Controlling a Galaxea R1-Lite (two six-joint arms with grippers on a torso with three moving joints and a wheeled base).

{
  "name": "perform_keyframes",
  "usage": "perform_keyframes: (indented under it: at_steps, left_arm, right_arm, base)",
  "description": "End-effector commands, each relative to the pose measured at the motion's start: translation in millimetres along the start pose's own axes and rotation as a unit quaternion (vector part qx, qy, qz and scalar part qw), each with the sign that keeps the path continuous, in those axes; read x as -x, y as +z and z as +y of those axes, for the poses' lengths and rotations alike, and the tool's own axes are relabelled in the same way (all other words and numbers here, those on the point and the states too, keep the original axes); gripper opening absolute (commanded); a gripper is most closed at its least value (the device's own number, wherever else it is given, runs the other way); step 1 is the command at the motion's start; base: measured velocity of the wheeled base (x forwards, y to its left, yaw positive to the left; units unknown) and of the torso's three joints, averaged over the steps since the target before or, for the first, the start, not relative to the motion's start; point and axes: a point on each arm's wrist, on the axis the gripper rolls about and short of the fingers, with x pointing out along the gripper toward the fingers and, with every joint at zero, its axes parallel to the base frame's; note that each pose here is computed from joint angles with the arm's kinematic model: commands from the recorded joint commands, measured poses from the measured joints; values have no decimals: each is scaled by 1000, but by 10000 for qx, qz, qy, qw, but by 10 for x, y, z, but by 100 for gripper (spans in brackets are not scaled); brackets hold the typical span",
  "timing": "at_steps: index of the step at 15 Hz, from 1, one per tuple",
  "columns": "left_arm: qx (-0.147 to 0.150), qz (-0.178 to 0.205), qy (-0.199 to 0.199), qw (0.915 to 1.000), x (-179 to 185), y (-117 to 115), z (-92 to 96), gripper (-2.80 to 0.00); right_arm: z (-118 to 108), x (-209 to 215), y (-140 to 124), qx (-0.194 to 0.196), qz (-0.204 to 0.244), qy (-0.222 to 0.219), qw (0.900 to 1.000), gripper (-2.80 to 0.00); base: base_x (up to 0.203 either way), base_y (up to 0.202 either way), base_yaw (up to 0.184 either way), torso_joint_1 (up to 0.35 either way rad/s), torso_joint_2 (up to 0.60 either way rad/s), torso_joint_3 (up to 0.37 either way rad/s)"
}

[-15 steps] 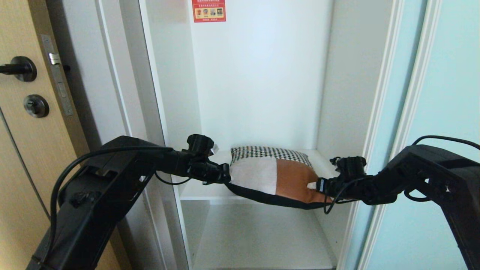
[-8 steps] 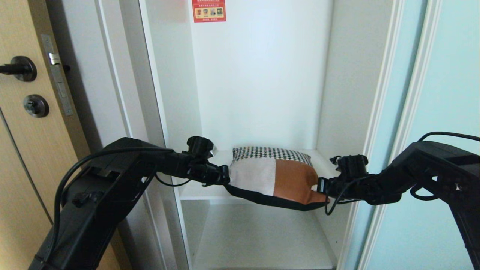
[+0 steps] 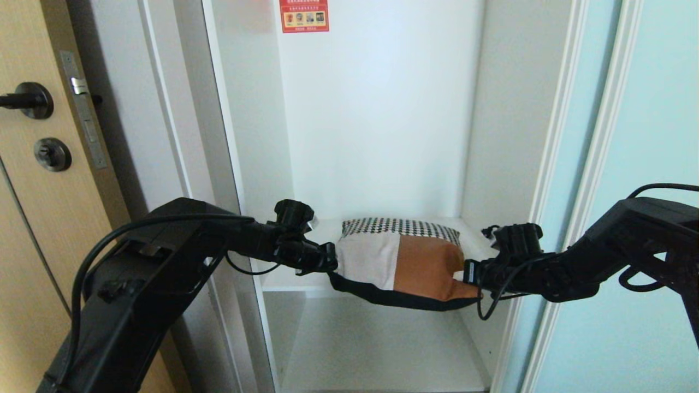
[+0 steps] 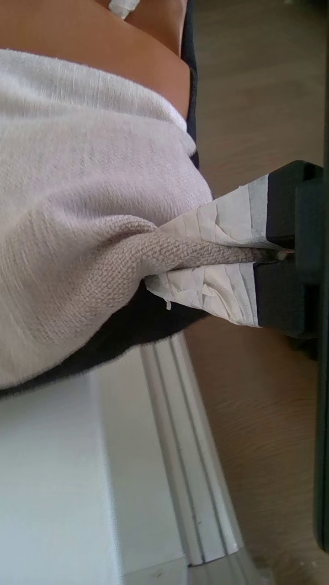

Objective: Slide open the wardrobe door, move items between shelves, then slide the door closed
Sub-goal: Place the pillow on the lower shelf

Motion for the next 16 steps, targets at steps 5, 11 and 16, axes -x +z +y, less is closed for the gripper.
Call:
perform_keyframes:
  at_steps: [5,11,16]
  left_arm:
    - [18,-27,-179,9998,394,-42,-346,-280]
    - [-6,-114,-330,9994,734,-349,-505,-280]
    - [-112,-250,-511,9983,1005,-468,-699,-280]
  right_arm:
    - [249,437,76,78,-204,174,9996,-280]
    - [372,772,-119,130,-57,326,9994,-280]
    - [546,1048,-275,308,-204,582,9976,-280]
  base:
    - [0,0,0,0,0,0]
    - [0,0,0,0,0,0]
    - [0,0,0,0,0,0]
